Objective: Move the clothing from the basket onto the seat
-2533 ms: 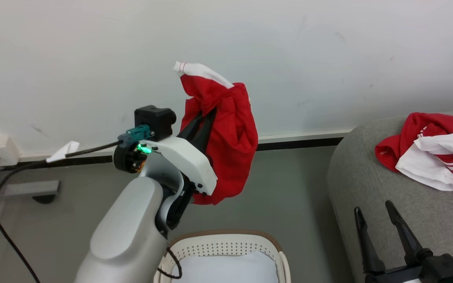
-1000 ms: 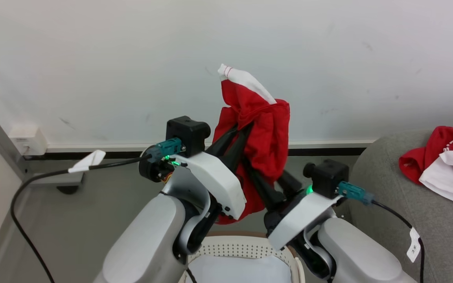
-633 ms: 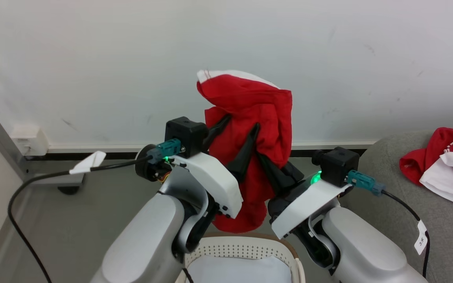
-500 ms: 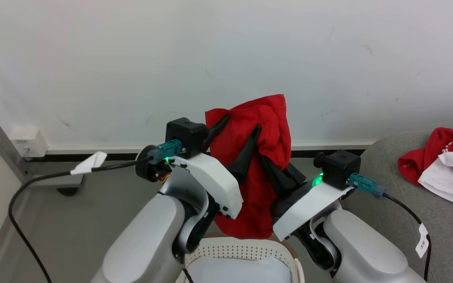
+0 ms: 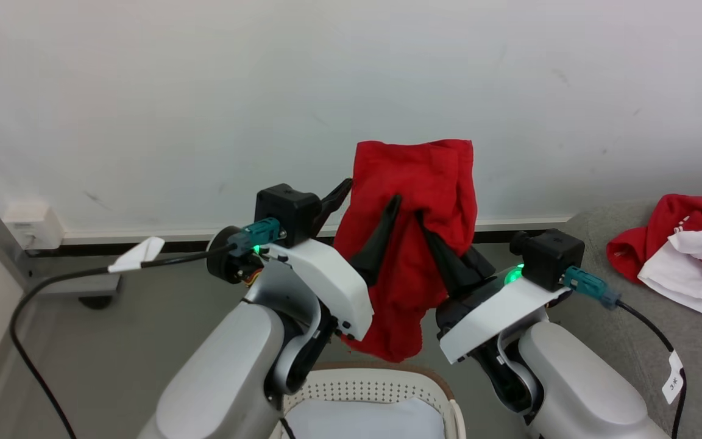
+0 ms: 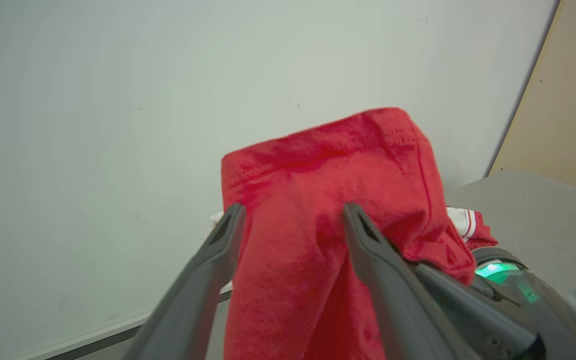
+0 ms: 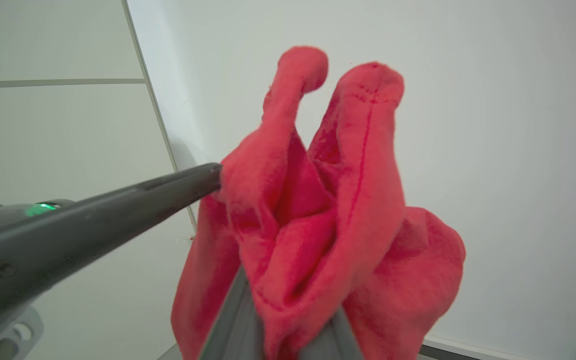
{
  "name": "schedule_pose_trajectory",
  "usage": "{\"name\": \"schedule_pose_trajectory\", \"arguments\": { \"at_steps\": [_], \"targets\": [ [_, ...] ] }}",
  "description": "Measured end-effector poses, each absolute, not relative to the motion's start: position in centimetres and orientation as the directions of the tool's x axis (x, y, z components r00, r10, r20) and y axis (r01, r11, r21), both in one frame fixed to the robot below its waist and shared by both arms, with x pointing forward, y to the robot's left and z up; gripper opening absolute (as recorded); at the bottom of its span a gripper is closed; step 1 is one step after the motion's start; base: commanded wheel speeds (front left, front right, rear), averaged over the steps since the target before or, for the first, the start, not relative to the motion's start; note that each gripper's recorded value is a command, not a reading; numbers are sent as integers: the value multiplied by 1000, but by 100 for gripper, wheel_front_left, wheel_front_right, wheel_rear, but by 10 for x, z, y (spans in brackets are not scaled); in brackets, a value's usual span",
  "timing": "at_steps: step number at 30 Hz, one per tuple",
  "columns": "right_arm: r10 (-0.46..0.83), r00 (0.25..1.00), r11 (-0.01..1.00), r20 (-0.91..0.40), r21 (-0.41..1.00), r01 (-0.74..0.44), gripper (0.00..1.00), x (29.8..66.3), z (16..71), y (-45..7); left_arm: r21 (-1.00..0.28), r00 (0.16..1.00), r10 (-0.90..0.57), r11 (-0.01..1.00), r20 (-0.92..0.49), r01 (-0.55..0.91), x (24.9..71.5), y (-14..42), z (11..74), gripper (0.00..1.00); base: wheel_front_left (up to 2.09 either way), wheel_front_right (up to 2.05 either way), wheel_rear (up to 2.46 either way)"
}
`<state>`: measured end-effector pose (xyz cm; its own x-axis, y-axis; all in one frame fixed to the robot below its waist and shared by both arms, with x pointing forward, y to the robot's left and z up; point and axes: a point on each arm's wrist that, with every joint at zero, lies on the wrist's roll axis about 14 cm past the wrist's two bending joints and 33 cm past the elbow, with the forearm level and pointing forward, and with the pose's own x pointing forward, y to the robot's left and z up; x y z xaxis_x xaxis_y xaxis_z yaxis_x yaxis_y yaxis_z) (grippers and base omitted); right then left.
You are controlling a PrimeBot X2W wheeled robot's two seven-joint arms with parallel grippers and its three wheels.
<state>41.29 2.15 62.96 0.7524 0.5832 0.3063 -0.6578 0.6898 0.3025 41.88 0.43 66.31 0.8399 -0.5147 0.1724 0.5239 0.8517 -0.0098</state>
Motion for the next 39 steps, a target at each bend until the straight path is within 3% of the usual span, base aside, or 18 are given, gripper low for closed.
{"name": "schedule_pose_trajectory", "arguments": {
  "at_steps": [13,29,39],
  "targets": [
    [415,858,832,303,255,-492,0,423,622,-72,-64,805,-578,806,134,589,415,-26,633,100,0,0,0],
    [98,960,972,261,181,-148,0,377,602,-226,-115,567,-819,557,85,823,378,-139,594,100,0,0,0],
    [-34,972,983,233,186,-10,0,366,592,-273,-139,457,-887,445,70,885,365,-173,579,100,0,0,0]
  ]
}}
